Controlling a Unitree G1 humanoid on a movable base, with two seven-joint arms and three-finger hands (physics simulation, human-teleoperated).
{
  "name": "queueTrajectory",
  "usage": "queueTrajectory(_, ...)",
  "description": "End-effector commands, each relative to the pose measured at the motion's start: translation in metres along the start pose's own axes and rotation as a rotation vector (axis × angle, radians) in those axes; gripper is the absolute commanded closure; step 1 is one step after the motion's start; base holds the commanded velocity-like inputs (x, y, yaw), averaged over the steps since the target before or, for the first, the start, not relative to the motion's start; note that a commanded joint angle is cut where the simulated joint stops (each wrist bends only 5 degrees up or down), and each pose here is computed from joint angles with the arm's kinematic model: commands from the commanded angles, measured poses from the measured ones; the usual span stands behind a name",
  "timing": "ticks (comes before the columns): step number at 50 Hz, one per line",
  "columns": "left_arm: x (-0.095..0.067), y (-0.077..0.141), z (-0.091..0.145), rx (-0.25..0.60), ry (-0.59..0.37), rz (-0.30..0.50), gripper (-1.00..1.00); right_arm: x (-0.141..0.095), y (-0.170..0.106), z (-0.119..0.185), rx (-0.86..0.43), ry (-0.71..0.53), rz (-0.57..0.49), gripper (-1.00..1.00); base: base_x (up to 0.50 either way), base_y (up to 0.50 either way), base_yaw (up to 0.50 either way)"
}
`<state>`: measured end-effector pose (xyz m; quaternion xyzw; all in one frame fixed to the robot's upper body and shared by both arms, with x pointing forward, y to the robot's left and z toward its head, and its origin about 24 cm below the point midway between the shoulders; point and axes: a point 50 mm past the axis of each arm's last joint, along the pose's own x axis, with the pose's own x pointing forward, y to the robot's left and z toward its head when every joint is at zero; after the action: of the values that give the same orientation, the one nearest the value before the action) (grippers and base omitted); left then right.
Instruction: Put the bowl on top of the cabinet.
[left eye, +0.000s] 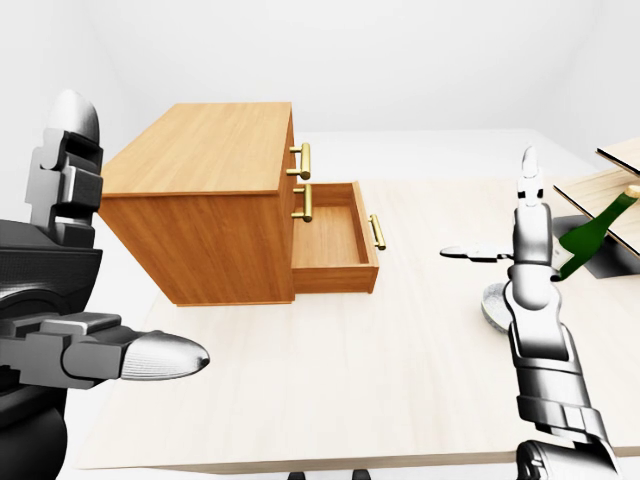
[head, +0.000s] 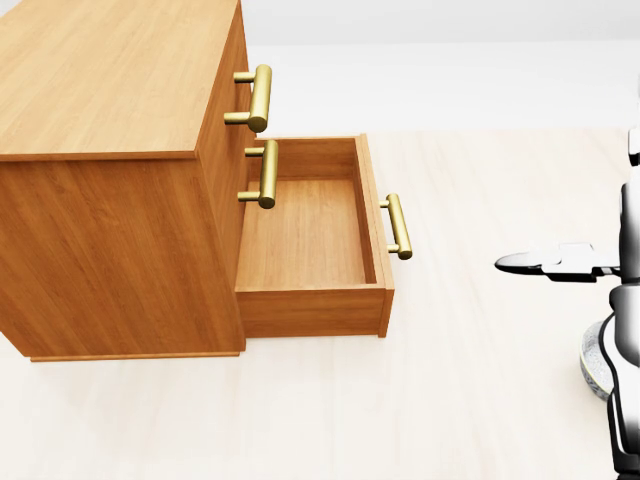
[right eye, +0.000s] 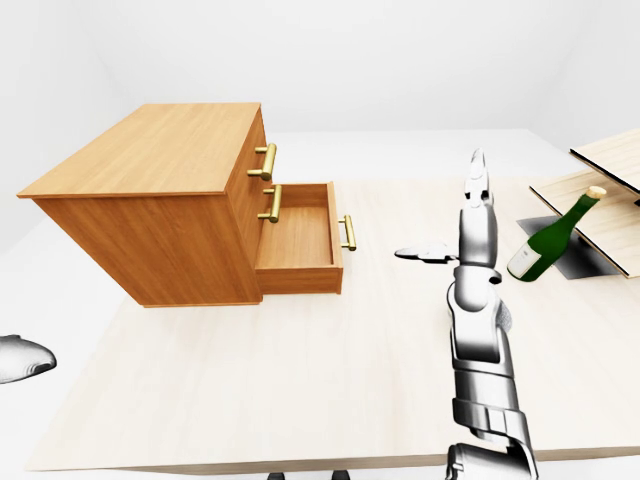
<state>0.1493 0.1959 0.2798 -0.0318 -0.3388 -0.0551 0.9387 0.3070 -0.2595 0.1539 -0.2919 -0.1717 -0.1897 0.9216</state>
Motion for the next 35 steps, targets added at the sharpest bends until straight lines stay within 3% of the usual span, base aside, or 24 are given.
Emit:
queueTrajectory(1, 0.0, 0.0, 0.001, -0.001, 0.0, -0.001, -1.0, 0.002, -0.006, -0.018, -0.096, 0.062, -0.021, -1.0, 0.0, 0.0, 0.0)
queueTrajectory(18, 0.0, 0.0, 0.0, 0.001, 0.011, -0.006, -1.0, -0.001, -0.015, -0.05, -0.207, 0.178, -0.03, -1.0, 0.0, 0.0, 0.0)
queueTrajectory(35, 0.0, -0.001, -0.001, 0.001, 0.01, -0.005, -1.0, -0.012, -0.026, -0.063, -0.278, 0.216, -0.036, -1.0, 0.0, 0.0, 0.0)
